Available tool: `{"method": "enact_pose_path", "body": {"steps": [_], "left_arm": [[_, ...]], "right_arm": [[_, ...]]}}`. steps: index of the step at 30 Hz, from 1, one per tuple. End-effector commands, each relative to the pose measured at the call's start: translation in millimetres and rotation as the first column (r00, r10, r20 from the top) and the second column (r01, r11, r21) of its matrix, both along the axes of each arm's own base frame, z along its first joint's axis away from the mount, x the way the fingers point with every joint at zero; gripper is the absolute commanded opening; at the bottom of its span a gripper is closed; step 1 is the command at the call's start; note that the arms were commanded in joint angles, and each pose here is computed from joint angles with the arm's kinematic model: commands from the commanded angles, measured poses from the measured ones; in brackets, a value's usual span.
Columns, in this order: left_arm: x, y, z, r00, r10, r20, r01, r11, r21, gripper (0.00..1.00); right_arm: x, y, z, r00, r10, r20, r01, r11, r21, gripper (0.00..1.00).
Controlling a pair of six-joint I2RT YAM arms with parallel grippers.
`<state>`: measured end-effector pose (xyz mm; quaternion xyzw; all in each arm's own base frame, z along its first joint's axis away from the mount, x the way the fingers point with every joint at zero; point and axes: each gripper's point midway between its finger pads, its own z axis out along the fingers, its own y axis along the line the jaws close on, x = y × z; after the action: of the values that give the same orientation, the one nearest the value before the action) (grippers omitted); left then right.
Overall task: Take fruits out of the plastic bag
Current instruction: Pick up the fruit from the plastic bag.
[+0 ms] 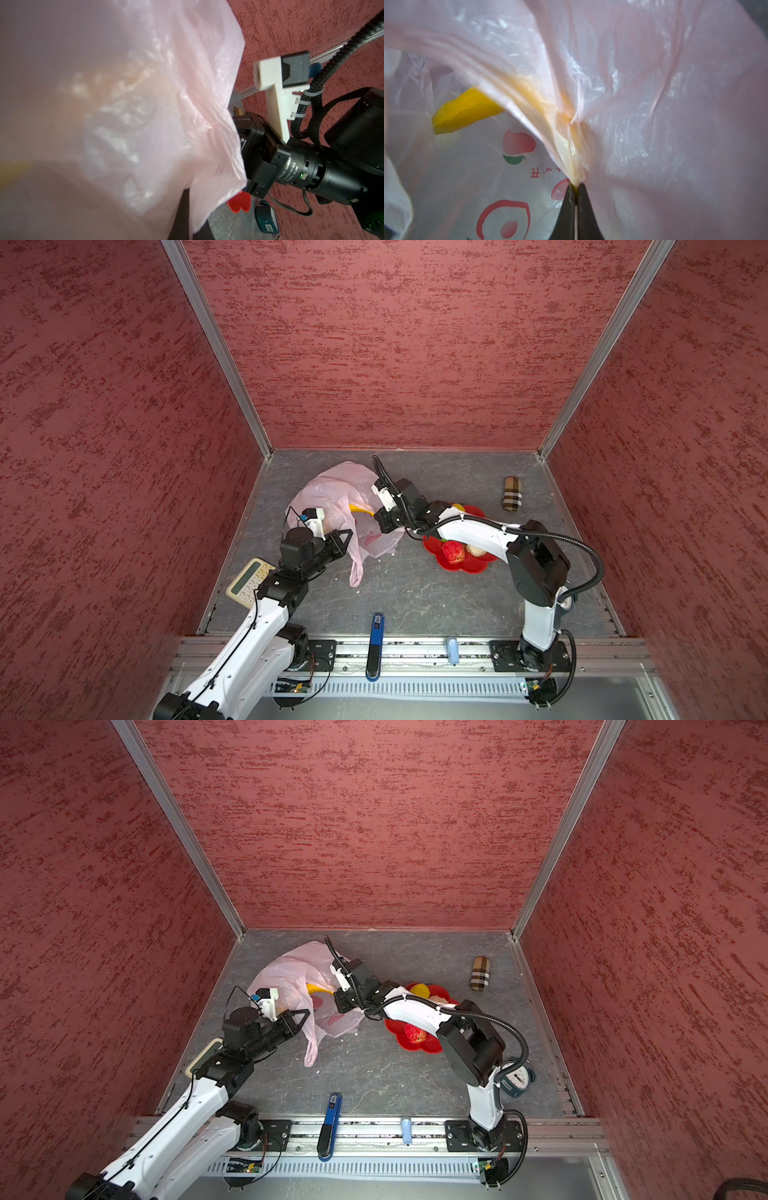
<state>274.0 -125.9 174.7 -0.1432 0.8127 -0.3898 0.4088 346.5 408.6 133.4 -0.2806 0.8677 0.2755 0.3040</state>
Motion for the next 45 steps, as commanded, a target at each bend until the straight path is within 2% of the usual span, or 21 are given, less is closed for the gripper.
{"method": "enact_pose_path", "body": {"steps": [1,4,7,12,14,17,20,23,26,32,37,40,43,45], "left_arm": [[12.0,7.9,10.6,0.996,0.05,0.076,-0.052,0.999,0.014,0.0],[19.6,6.6,16.6,0.992,0.053,0.111,-0.054,0.998,0.008,0.0],[25.0,5.4,13.7,0.993,0.05,0.103,-0.053,0.998,0.021,0.0],[19.4,14.8,-8.7,0.996,0.077,-0.039,-0.073,0.994,0.08,0.02],[11.3,16.4,-5.7,0.994,0.082,-0.072,-0.077,0.995,0.07,0.16],[-2.3,18.1,15.8,0.995,0.082,-0.06,-0.08,0.996,0.045,0.4],[-18.4,22.7,40.6,0.996,0.083,-0.04,-0.081,0.996,0.049,0.59],[-30.9,24.4,61.6,0.997,0.07,-0.032,-0.069,0.996,0.051,0.73],[-36.1,18.6,81.5,0.999,0.034,-0.035,-0.033,0.999,0.03,0.79],[-25.2,-6.1,126.6,0.997,-0.068,-0.022,0.066,0.995,-0.077,0.81],[-8.8,-40.3,154.5,0.985,-0.171,-0.001,0.166,0.959,-0.228,0.78],[-2.0,-56.7,152.5,0.982,-0.19,-0.015,0.179,0.946,-0.269,0.74],[2.7,-62.0,125.2,0.986,-0.153,-0.065,0.129,0.951,-0.282,0.58],[8.2,-61.4,106.9,0.989,-0.123,-0.077,0.094,0.949,-0.302,0.53]], "right_arm": [[-28.4,-1.9,-5.3,0.994,0.087,-0.073,-0.092,0.993,-0.073,0.04],[-42.6,-5.5,-22.2,0.985,0.104,-0.135,-0.123,0.983,-0.138,0.05],[-49.2,-15.6,-35.0,0.982,0.083,-0.17,-0.119,0.97,-0.212,0.04],[-42.1,-28.6,-21.2,0.992,0.026,-0.119,-0.056,0.966,-0.251,0.04],[-37.3,-26.9,-9.8,0.995,0.014,-0.097,-0.037,0.97,-0.24,0.04],[-26.2,-26.2,2.3,0.998,-0.028,-0.058,0.013,0.971,-0.237,0.04],[-13.1,-25.1,14.2,0.996,-0.082,-0.019,0.075,0.97,-0.232,0.04],[-0.1,-18.7,29.9,0.991,-0.133,0.011,0.133,0.973,-0.19,0.04],[15.1,-13.3,45.3,0.981,-0.19,0.044,0.194,0.968,-0.161,0.04],[40.4,-8.0,76.4,0.953,-0.285,0.104,0.296,0.947,-0.121,0.04],[50.9,-6.7,89.9,0.944,-0.304,0.129,0.321,0.937,-0.139,0.04],[50.6,-5.9,89.4,0.947,-0.302,0.11,0.316,0.938,-0.145,0.04],[50.3,-6.5,96.3,0.947,-0.307,0.093,0.317,0.941,-0.119,0.04],[50.2,-6.8,103.2,0.947,-0.309,0.088,0.317,0.943,-0.097,0.04]]}}
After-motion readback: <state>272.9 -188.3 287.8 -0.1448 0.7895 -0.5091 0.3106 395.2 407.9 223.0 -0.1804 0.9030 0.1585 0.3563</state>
